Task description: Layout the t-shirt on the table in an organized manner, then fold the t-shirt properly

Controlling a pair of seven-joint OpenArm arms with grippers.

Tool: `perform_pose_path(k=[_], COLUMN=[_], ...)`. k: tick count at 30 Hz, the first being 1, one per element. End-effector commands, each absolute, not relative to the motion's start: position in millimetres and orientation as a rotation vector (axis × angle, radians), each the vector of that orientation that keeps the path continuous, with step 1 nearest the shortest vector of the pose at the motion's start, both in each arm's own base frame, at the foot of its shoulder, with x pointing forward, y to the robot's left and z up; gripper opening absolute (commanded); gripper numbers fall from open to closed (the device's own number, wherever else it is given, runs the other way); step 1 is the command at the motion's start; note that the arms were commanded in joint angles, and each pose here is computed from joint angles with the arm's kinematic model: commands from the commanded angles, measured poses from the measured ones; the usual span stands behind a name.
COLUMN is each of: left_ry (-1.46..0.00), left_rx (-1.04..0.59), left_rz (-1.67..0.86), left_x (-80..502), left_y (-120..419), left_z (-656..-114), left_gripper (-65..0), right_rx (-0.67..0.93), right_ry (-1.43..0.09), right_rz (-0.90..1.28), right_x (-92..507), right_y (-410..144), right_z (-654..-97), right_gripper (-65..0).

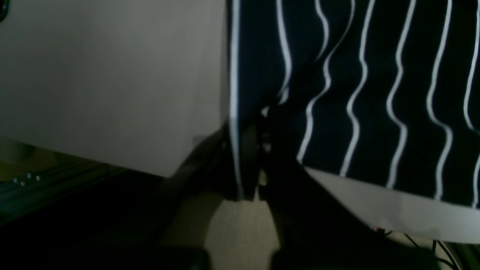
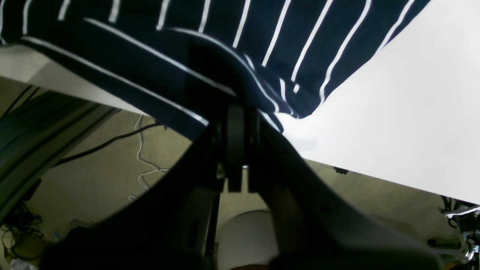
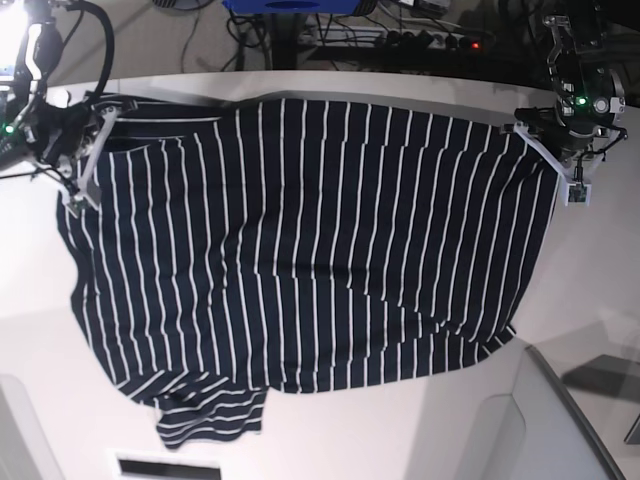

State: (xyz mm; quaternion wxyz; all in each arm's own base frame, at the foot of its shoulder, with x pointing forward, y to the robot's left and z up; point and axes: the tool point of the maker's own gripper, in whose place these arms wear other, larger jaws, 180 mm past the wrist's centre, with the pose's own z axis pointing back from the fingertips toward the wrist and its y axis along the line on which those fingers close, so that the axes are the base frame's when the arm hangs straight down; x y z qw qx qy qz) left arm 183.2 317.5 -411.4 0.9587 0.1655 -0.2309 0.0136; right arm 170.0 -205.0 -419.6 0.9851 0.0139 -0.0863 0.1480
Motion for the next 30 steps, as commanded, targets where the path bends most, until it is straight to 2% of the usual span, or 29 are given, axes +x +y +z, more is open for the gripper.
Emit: perform_pose_path(k=[1,9,14,20,30], left_ry=[-0.494,-0.437,-0.391,-0.397,-0.321], left_rx=[0.361,0.365,0.366,0.363,0.383], left_rz=[0.024,0.025,0.006,0.011,0.111], left_x=[188,164,137,131,94], left_y=[324,327,323,317,336], left_z=[-403,-413,-416,-411,-424], left_gripper=[-65.0,-65.0,-65.0,-65.0,-65.0], right_rx=[0.013,0.014,0.021,0.024,0.03], right_ry=[-0.184,-0.149,-0.17,-0.195,-0.186], right_rz=[0.302,0.323,0.323,0.32,0.313], right_x=[171,136,137,148,146], right_y=[-209,-205,-203,-200,-200], right_z=[-414,-415,-416,-413,-417], right_gripper=[-64.4,-64.4,-64.4,-64.4,-64.4])
